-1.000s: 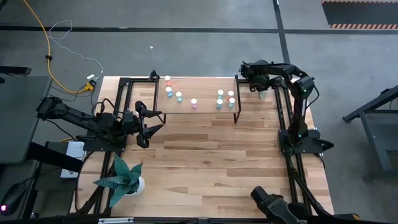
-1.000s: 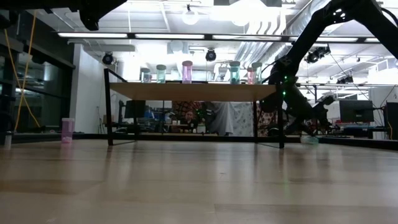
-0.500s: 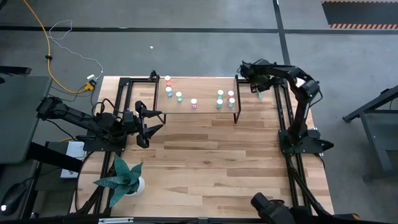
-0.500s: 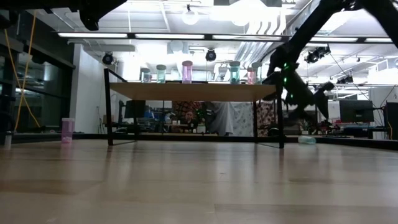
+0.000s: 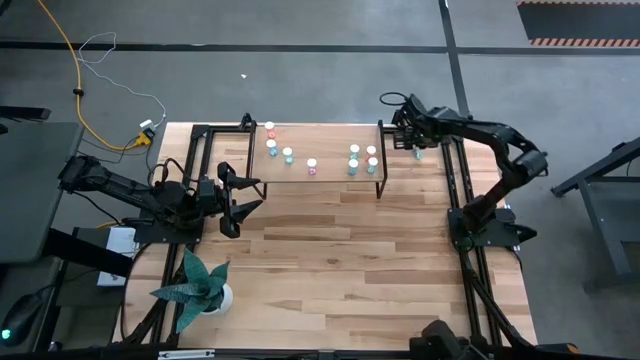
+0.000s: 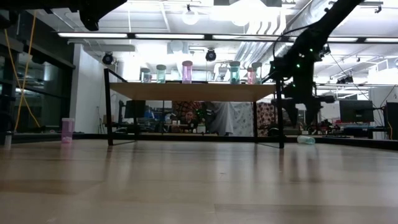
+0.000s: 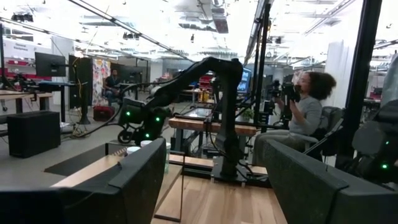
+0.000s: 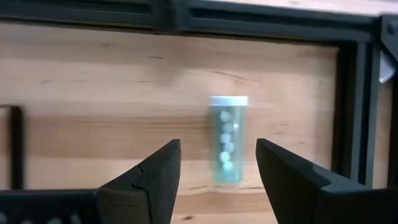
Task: Pick and place medicine bottles onto shelf by color
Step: Put the green pill bottle on the shelf
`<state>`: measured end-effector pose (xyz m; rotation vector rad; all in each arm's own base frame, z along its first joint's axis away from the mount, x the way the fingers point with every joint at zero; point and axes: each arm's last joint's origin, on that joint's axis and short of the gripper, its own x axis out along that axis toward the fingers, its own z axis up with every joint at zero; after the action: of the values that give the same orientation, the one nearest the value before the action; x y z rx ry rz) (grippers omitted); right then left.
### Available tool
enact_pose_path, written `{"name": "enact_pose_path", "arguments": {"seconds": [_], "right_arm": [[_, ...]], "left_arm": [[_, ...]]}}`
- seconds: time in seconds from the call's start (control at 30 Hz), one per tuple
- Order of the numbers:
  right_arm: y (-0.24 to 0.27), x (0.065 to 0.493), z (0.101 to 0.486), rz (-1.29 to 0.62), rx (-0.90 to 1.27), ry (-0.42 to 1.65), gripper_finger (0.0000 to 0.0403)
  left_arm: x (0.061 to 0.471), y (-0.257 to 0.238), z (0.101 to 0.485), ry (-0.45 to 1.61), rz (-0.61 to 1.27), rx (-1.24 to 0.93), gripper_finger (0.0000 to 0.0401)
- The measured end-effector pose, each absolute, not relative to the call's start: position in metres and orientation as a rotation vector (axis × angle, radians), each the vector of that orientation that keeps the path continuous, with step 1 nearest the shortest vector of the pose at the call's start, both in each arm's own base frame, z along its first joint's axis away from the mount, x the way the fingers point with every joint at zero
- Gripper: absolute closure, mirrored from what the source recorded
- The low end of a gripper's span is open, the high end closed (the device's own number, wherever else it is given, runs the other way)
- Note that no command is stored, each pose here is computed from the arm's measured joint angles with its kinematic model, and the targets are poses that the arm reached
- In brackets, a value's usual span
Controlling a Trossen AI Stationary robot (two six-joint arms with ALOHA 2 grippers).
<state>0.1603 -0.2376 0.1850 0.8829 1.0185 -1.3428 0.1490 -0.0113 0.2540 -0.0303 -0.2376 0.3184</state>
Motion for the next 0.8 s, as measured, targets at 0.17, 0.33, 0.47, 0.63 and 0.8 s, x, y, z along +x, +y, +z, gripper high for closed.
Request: {"name": "enact_pose_path", "arguments": {"seconds": [0.17, 0.33, 0.47, 0.63, 0.8], "right_arm": [[-0.238, 0.151, 0.171, -1.409, 0.917, 1.014, 0.0203], [-0.241, 0.153, 0.159, -1.414, 0.922, 1.000, 0.0203], [-0.244, 0.153, 0.151, -1.438, 0.910, 1.006, 0.0203], [-0.243, 0.156, 0.149, -1.469, 0.886, 1.017, 0.0203], [-0.243, 0.157, 0.147, -1.484, 0.883, 1.018, 0.0203]], "left_arm": [[0.149, -0.011, 0.254, -0.239, 0.318, -0.030, 0.0144], [0.149, -0.011, 0.254, -0.241, 0.319, -0.031, 0.0144], [0.149, -0.011, 0.254, -0.241, 0.322, -0.032, 0.0144], [0.149, -0.011, 0.254, -0.241, 0.322, -0.032, 0.0144], [0.149, -0.011, 0.254, -0.244, 0.320, -0.048, 0.0144]]}}
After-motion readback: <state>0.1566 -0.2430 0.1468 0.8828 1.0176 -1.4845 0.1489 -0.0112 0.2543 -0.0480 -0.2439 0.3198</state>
